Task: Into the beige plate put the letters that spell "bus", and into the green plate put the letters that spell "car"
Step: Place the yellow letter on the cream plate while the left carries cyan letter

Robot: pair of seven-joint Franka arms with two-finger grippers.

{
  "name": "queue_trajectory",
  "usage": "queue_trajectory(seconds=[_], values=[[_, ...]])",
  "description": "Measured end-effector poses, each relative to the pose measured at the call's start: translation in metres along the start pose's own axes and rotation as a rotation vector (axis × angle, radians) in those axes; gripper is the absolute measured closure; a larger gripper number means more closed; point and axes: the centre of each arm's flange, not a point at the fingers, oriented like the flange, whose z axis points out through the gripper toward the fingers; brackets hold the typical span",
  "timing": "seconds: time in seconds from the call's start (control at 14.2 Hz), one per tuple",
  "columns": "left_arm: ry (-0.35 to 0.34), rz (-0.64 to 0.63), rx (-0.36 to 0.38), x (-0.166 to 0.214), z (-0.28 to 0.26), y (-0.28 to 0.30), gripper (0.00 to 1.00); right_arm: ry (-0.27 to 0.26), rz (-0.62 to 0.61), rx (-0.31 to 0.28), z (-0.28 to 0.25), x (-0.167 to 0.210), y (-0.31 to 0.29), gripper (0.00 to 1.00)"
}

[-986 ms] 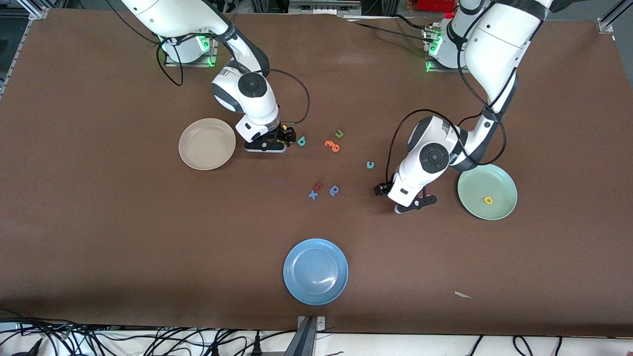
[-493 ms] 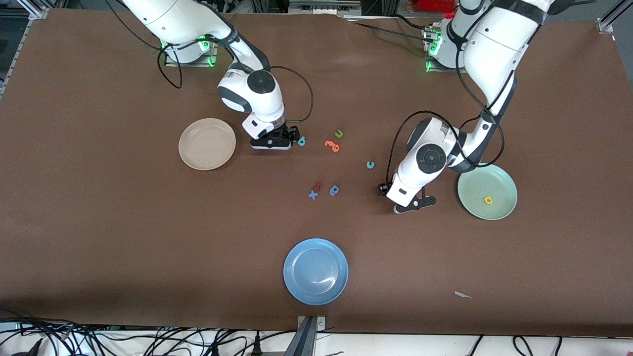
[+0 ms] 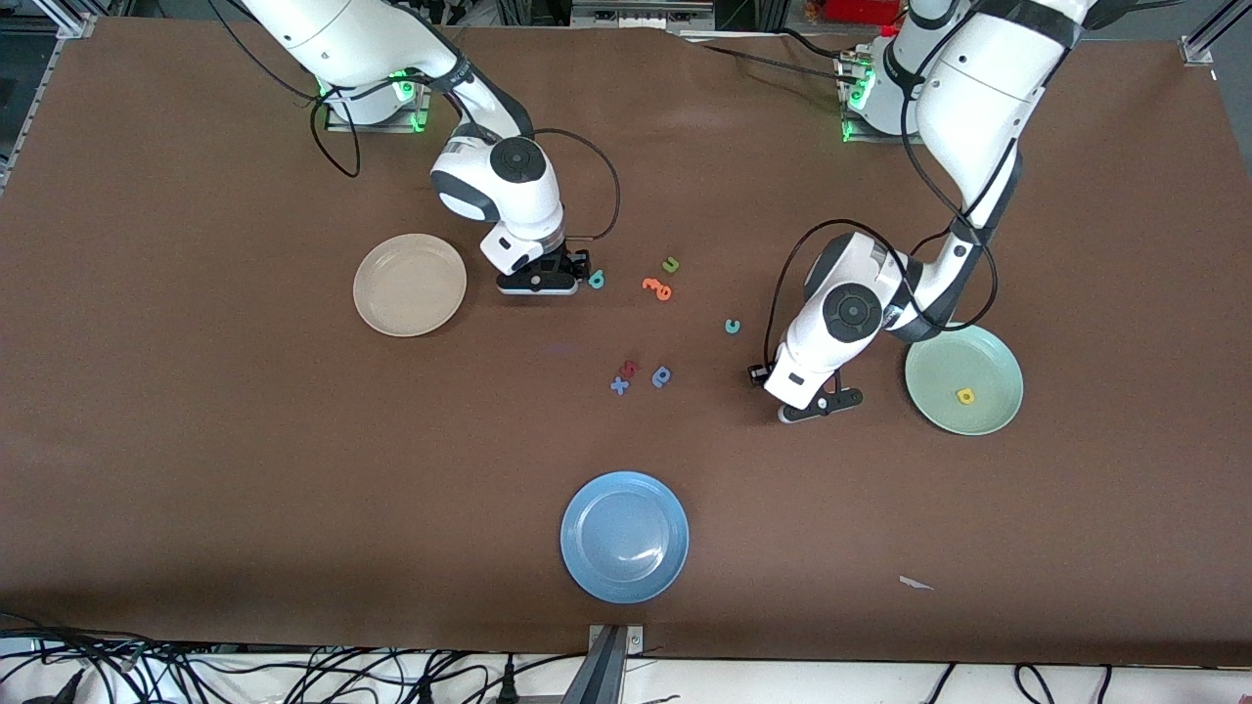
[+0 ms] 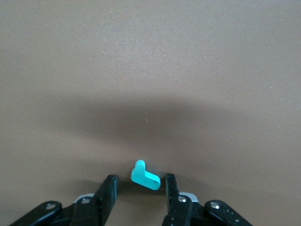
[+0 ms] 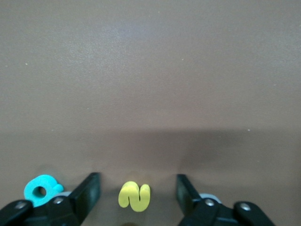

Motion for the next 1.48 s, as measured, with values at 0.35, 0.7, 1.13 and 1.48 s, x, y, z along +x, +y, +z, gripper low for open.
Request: queue_trajectory(seconds=[0.35,0.7,1.13,1.48], values=[[0.007,0.002,0.0,0.002,-0.001,0.001,0.55,-0.001,0.009,-0.001,0.0,0.0,0.0,0.47],[0.009,-0.002,0.001,0.004,-0.001,0.0,0.66,-0.001,0.009,-0.001,0.001,-0.001,0.001,0.64],[0.01,-0.005,0.002,0.005,-0.002,-0.001,0.78,0.013,0.006,0.001,-0.004,0.001,0.002,0.65],[0.01,-0.005,0.002,0.005,-0.002,-0.001,0.83,0.084,-0.014,-0.027,-0.042,0.025,0.029,0.65]])
